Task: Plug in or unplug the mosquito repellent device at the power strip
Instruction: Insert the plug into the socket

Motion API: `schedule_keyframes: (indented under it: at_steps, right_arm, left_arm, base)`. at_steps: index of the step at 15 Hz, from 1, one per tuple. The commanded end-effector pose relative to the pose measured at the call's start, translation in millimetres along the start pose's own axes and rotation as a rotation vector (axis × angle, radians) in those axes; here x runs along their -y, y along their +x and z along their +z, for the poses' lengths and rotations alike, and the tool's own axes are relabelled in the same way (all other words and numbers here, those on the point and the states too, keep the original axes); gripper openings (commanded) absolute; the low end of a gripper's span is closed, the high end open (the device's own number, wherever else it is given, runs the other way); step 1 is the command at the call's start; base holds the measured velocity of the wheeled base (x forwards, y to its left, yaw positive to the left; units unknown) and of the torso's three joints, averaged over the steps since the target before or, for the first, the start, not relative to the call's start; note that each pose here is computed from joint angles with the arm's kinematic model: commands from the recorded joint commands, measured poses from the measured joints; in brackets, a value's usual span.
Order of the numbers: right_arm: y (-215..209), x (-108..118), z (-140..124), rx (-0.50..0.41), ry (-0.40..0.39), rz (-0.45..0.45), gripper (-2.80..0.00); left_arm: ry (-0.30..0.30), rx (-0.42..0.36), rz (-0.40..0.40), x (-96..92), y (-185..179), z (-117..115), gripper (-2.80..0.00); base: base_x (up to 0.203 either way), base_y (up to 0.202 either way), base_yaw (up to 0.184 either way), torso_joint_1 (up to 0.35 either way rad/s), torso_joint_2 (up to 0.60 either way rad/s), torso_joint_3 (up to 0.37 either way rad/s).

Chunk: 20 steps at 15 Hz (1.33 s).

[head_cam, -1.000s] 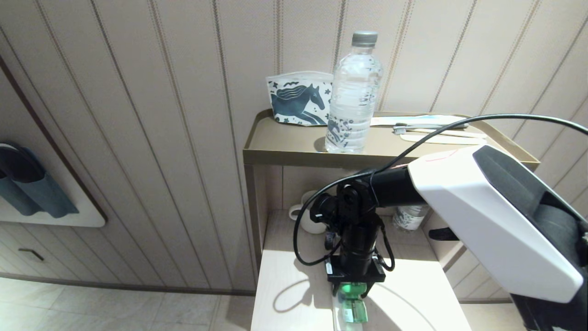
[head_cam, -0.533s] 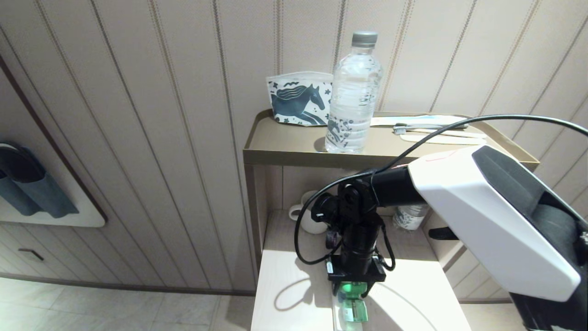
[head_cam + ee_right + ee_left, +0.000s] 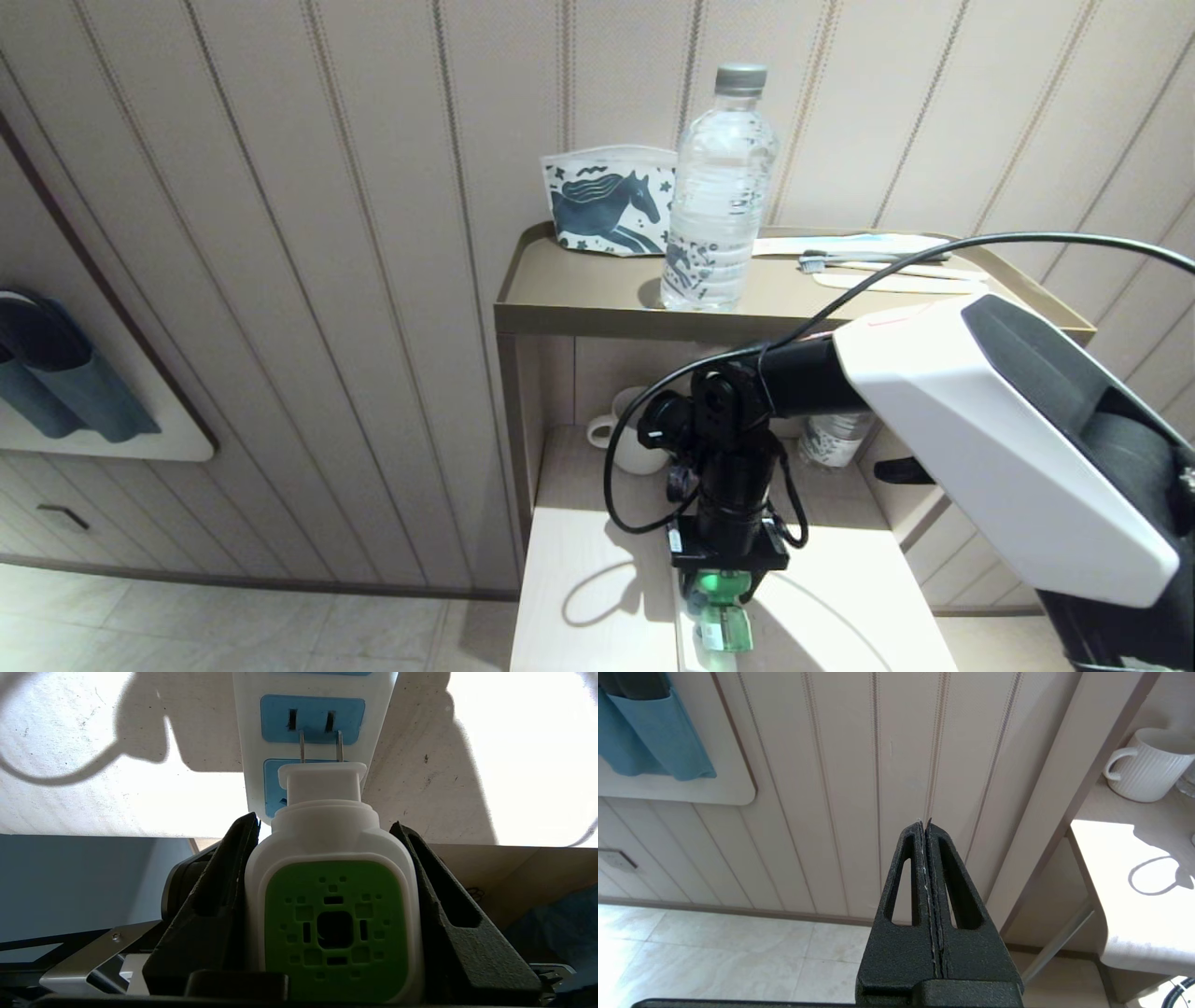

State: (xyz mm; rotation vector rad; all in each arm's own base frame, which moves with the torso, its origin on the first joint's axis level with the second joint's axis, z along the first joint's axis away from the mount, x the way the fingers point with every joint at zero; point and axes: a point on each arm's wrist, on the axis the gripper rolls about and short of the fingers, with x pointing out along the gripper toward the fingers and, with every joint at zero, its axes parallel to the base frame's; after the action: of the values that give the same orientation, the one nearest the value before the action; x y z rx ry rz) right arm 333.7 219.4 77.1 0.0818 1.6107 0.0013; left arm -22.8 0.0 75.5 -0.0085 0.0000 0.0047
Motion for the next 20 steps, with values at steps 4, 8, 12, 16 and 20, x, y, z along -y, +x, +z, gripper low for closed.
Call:
schedule_keyframes:
  at_steps: [4, 8, 12, 16, 20]
  right_arm:
    - [6, -3, 3, -0.009, 0.001, -0.001, -2.80]
    - [16, -6, 9, -0.019, -0.003, -0.008, -2.80]
    - [20, -8, 13, -0.019, -0.003, -0.009, -2.80]
    - [19, -11, 18, -0.005, -0.003, 0.002, -2.80]
    - [20, -11, 18, -0.018, -0.004, -0.006, -2.80]
  left_arm:
    - [-0.001, -0.002, 0.001, 0.0, 0, 0, -2.80]
    - [-0.001, -0.002, 0.001, 0.0, 0, 0, -2.80]
    - [0.001, -0.002, 0.000, 0.0, 0, 0, -2.80]
    - [0.001, -0.002, 0.000, 0.0, 0, 0, -2.80]
    - [-0.001, -0.002, 0.001, 0.0, 0, 0, -2.80]
  base:
    - [0.000, 0.000, 0.000, 0.000, 0.00, 0.000]
    - [0.000, 0.000, 0.000, 0.000, 0.00, 0.000]
    - [0.000, 0.000, 0.000, 0.000, 0.00, 0.000]
    - [0.000, 0.000, 0.000, 0.000, 0.00, 0.000]
    - [0.000, 0.000, 0.000, 0.000, 0.00, 0.000]
